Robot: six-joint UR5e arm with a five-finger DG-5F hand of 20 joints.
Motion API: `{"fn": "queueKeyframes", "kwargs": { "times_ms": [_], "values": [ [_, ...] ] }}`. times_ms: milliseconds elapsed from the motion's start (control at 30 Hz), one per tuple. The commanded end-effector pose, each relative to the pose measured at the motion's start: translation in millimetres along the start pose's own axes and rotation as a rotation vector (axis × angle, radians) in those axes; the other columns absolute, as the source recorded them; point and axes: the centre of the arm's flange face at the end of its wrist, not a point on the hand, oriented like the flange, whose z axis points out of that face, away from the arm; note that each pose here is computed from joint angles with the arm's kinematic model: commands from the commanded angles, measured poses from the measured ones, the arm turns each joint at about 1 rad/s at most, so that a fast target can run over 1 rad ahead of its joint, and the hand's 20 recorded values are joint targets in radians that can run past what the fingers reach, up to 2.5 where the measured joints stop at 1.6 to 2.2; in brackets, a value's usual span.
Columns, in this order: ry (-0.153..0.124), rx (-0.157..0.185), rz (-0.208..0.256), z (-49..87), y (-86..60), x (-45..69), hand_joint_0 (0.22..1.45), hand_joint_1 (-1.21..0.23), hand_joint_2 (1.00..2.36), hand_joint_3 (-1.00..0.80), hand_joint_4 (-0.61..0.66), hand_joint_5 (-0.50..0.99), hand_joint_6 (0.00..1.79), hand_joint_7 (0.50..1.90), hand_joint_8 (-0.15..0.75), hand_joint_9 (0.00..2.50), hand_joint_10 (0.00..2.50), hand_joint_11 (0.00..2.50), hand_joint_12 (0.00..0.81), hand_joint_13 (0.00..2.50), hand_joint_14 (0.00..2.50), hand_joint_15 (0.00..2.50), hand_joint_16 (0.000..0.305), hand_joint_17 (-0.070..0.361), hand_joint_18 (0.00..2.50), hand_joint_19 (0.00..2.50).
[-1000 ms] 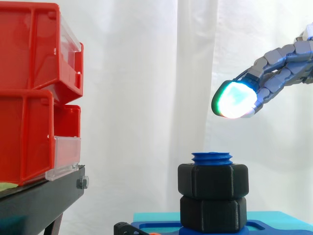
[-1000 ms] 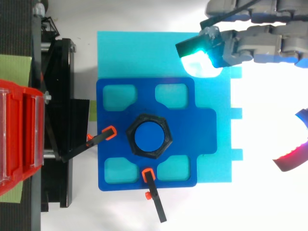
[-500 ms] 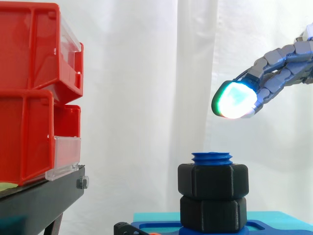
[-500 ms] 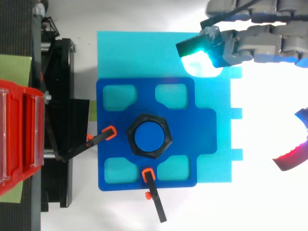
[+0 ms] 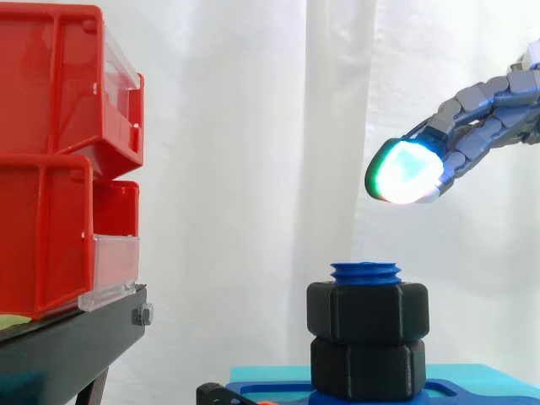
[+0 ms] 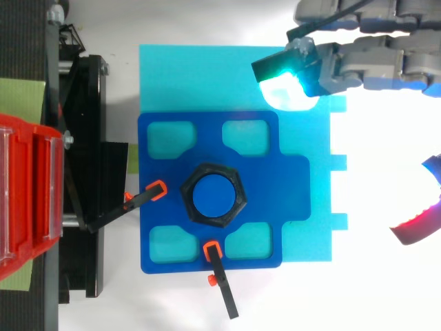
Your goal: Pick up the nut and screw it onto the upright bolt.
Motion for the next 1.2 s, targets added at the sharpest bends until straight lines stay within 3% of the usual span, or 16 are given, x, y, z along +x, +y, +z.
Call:
{"fn": "queueKeyframes", "kwargs": {
  "times_ms": [0, 1167],
  "values": [
    [0.001, 0.001, 0.000, -0.1, -0.5, 0.3, 0.49, -0.35, 1.00, -0.50, 0.21, -0.23, 0.50, 0.63, 0.246, 0.07, 0.00, 0.00, 0.387, 0.03, 0.00, 0.00, 0.053, 0.119, 0.00, 0.00],
    [0.001, 0.001, 0.000, -0.1, -0.5, 0.3, 0.49, -0.36, 1.00, -0.50, 0.22, -0.22, 0.50, 0.60, 0.245, 0.08, 0.00, 0.00, 0.384, 0.04, 0.00, 0.00, 0.053, 0.119, 0.00, 0.00]
  ]
}}
